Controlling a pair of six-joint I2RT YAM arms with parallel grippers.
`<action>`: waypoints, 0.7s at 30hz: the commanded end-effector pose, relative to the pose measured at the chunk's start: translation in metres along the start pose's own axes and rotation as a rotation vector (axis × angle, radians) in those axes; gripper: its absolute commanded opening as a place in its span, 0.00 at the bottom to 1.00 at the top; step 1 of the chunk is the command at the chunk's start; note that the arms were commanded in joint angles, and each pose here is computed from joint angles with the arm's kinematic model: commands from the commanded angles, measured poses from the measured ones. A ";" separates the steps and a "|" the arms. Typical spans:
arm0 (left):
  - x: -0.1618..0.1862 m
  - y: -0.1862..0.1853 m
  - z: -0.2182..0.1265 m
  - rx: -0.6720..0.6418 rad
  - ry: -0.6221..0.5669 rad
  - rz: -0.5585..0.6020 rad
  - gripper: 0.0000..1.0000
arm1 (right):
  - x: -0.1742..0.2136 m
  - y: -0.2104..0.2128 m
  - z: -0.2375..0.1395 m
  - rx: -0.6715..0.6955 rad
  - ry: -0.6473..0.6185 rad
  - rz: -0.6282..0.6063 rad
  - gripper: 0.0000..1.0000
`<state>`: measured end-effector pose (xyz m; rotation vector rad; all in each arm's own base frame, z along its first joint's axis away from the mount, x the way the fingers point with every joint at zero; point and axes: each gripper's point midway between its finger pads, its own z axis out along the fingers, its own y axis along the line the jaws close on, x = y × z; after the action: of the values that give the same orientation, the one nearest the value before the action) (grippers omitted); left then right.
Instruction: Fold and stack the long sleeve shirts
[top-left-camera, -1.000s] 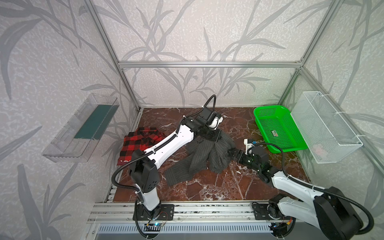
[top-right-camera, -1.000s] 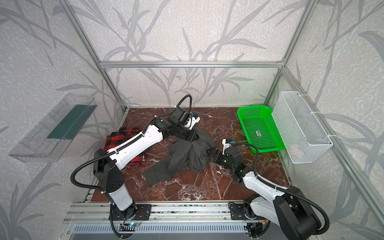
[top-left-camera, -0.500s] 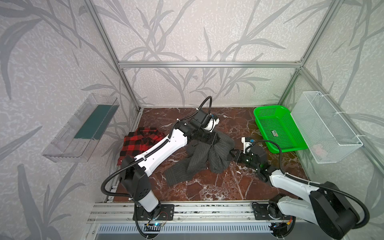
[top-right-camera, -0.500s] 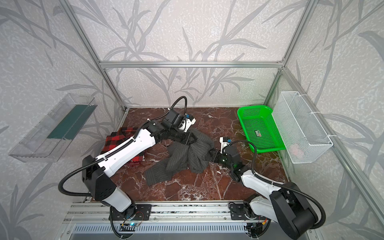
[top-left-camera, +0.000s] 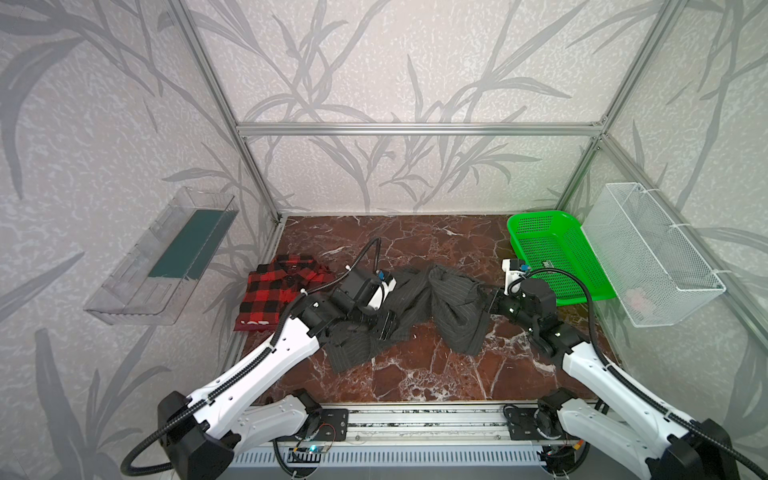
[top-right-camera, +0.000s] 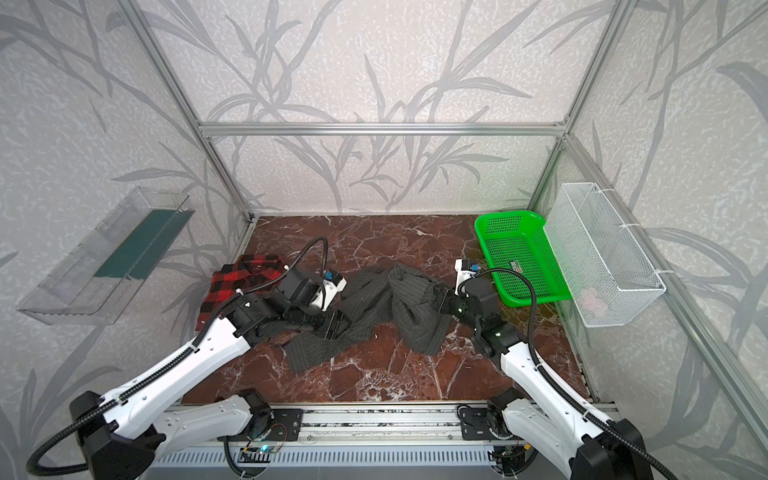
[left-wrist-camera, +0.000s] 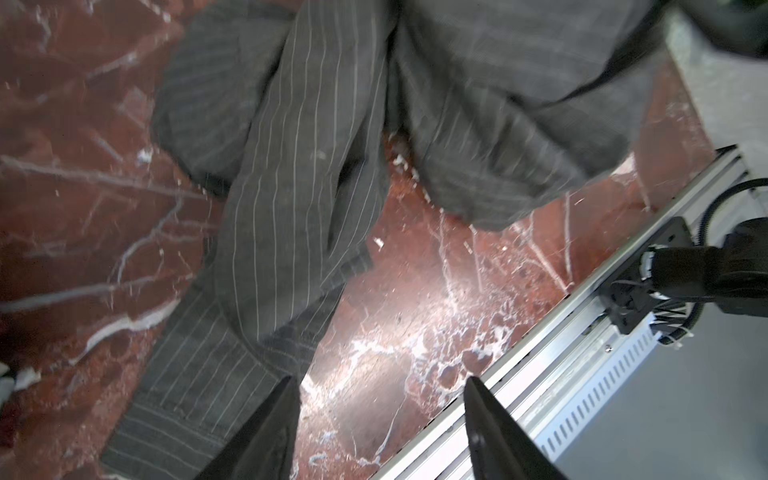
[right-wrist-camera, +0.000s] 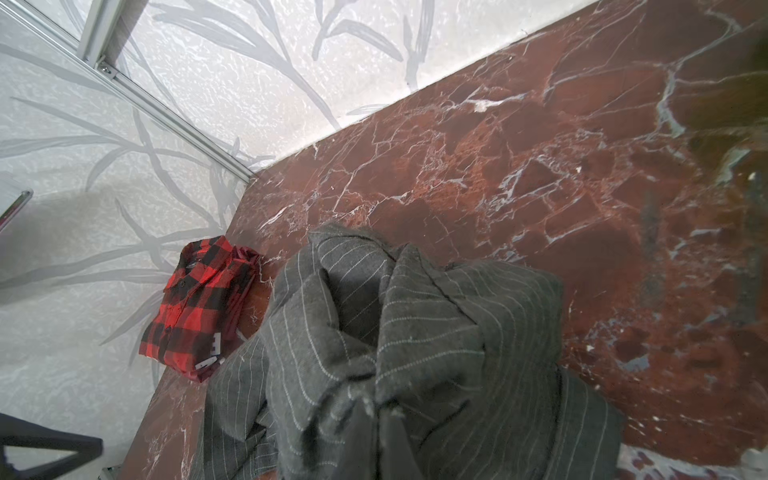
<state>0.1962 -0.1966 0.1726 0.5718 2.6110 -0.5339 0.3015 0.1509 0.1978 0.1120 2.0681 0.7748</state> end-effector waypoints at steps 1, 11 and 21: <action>0.023 0.022 0.010 -0.131 0.069 -0.037 0.65 | -0.014 0.004 -0.009 0.011 0.024 -0.046 0.00; 0.039 0.066 0.035 -0.436 0.225 -0.178 0.65 | -0.025 -0.007 -0.025 0.001 0.024 -0.027 0.00; 0.067 0.075 0.056 -0.426 0.175 -0.357 0.62 | -0.029 -0.011 -0.027 -0.015 0.018 -0.012 0.00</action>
<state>0.1964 -0.1377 0.0809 0.1256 2.8897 0.0297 0.3018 0.1165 0.2134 0.1163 2.1075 0.7582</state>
